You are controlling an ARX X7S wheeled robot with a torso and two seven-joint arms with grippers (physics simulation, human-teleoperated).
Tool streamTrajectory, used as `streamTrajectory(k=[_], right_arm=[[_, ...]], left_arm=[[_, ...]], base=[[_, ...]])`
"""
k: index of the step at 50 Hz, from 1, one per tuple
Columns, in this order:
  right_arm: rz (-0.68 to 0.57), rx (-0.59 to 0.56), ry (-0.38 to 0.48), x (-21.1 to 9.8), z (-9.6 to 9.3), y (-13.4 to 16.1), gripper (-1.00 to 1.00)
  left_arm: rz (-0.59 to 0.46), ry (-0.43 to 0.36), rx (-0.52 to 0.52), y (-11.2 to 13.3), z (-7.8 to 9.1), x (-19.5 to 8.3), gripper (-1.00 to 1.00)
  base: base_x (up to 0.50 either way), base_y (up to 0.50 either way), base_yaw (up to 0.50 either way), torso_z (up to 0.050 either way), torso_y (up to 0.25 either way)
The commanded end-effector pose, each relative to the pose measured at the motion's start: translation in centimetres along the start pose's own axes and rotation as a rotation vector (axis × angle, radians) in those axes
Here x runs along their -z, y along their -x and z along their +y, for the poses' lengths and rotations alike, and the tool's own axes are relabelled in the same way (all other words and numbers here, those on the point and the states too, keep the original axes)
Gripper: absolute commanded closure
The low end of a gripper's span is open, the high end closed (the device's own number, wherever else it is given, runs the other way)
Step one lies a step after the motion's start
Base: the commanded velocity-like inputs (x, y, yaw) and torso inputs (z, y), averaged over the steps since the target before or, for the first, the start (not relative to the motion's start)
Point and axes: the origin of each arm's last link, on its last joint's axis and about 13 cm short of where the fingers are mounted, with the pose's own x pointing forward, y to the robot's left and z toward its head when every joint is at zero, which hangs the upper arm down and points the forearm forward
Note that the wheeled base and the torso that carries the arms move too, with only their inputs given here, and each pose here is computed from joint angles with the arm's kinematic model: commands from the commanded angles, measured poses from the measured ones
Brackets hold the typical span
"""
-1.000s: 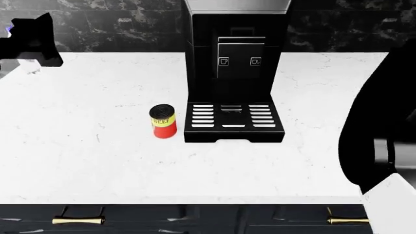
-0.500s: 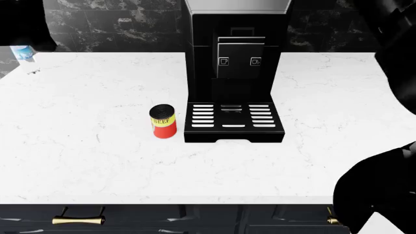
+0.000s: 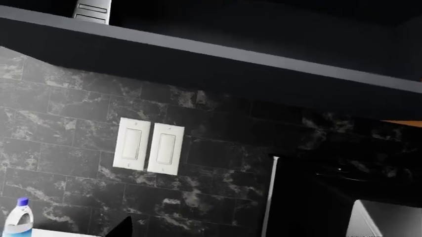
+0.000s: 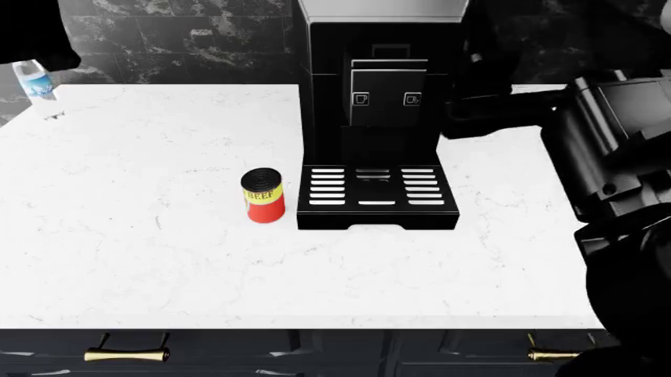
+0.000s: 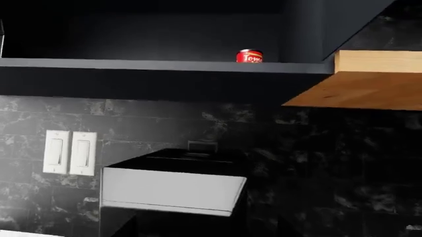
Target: Pick the cans from the counter and place them in their designated side in the cabinet.
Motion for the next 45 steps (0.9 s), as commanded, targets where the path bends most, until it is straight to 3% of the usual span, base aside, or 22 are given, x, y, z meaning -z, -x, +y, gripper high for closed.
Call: streamTrajectory(k=[1, 11, 29, 30, 32, 33, 35, 36, 38, 45], right_arm=[[0.015, 0.046, 0.059, 1.4, 0.2, 2.5, -1.0], [0.041, 0.057, 0.085, 2.0, 0.1, 4.1, -1.0], [0.221, 0.138, 0.051, 8.6, 0.4, 6.4, -1.0], [0.225, 0.14, 0.048, 8.8, 0.4, 6.5, -1.0], [0.23, 0.145, 0.042, 9.0, 0.5, 6.7, -1.0], [0.231, 0.146, 0.038, 9.1, 0.5, 6.8, -1.0], [0.233, 0.146, 0.035, 9.1, 0.5, 7.0, -1.0], [0.234, 0.145, 0.034, 9.2, 0.5, 7.0, -1.0], [0.235, 0.144, 0.033, 9.2, 0.6, 7.1, -1.0], [0.238, 0.133, 0.03, 9.2, 0.8, 7.1, -1.0]], left_arm=[[0.023, 0.031, -0.007, 0.1, 0.0, 0.0, -1.0], [0.04, 0.045, -0.002, 0.1, 0.0, 0.0, -1.0], [0.11, 0.013, -0.059, 0.2, 0.0, -0.1, -1.0], [0.102, 0.036, -0.042, 1.3, -0.3, 0.7, -1.0], [-0.036, 0.138, 0.01, 6.8, -1.5, 3.6, -1.0], [-0.082, 0.112, 0.034, 9.2, -2.6, 5.1, -1.0], [0.042, 0.119, 0.011, 12.8, -2.9, 8.6, -1.0], [0.102, 0.089, 0.01, 13.5, -2.7, 9.9, -1.0], [0.116, 0.069, 0.016, 13.8, -2.4, 11.2, -1.0], [0.124, 0.07, 0.01, 14.8, -2.3, 11.0, -1.0]], base=[[0.0, 0.0, 0.0, 0.0, 0.0], [0.0, 0.0, 0.0, 0.0, 0.0], [0.0, 0.0, 0.0, 0.0, 0.0], [0.0, 0.0, 0.0, 0.0, 0.0], [0.0, 0.0, 0.0, 0.0, 0.0], [0.0, 0.0, 0.0, 0.0, 0.0], [0.0, 0.0, 0.0, 0.0, 0.0], [0.0, 0.0, 0.0, 0.0, 0.0], [0.0, 0.02, 0.0, 0.0, 0.0], [0.0, 0.29, 0.0, 0.0, 0.0]])
